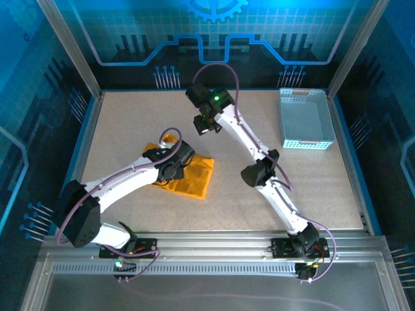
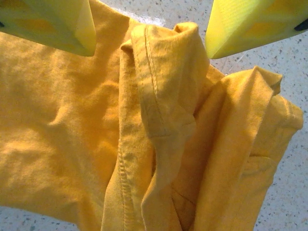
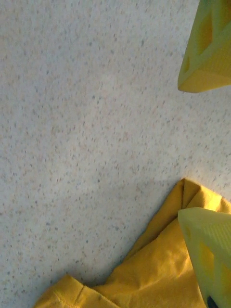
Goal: Fold the inside-out t-shirt
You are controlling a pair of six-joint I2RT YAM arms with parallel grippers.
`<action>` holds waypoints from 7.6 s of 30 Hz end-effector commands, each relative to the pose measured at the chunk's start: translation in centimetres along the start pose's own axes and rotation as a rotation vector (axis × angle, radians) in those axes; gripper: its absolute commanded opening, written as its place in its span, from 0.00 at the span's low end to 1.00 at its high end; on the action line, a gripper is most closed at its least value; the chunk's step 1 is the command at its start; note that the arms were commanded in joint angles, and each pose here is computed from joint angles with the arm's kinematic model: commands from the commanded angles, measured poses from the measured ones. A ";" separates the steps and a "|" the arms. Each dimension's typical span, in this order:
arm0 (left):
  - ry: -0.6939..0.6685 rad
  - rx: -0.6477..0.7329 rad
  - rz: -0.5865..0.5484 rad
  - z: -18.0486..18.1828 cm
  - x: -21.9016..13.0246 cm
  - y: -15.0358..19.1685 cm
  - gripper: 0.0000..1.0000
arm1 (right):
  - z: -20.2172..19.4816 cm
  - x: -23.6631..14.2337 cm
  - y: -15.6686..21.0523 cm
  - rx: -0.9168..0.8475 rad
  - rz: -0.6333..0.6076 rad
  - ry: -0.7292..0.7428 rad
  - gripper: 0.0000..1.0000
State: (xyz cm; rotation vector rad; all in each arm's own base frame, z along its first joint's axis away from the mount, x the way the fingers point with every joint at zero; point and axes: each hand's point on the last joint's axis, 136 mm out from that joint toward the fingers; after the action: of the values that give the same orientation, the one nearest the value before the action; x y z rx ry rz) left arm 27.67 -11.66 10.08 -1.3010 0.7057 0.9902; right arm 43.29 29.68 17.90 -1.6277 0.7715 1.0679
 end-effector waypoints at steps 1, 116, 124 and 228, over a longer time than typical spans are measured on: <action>-0.048 0.031 -0.008 0.3 0.4 -1.0 0.61 | -5.4 -6.1 1.5 -0.025 0.017 0.094 0.65; 0.039 0.309 -0.096 -9.2 6.8 -10.7 0.43 | -8.2 3.4 12.4 0.424 -0.070 -0.443 0.54; 0.175 0.154 -0.012 -6.8 8.5 -10.1 0.49 | -5.7 4.9 9.6 0.338 -0.026 -0.444 0.53; 0.487 -0.291 0.120 -6.8 7.3 -4.6 0.86 | -3.7 10.8 6.9 0.214 0.052 -0.494 0.66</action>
State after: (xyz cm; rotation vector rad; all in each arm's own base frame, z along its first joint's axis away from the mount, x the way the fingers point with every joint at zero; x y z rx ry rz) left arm 35.42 -16.24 5.50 -1.7533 1.0220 0.8825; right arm 42.15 23.37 6.15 -1.1236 0.6405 1.2868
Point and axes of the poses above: each hand's point on the last joint's axis, 136 mm out from that joint toward the fingers, its own x axis out along the fingers, its own z axis along the line the jaws close on, y = z × x, and after that the axes turned 6 degrees about x, right-handed
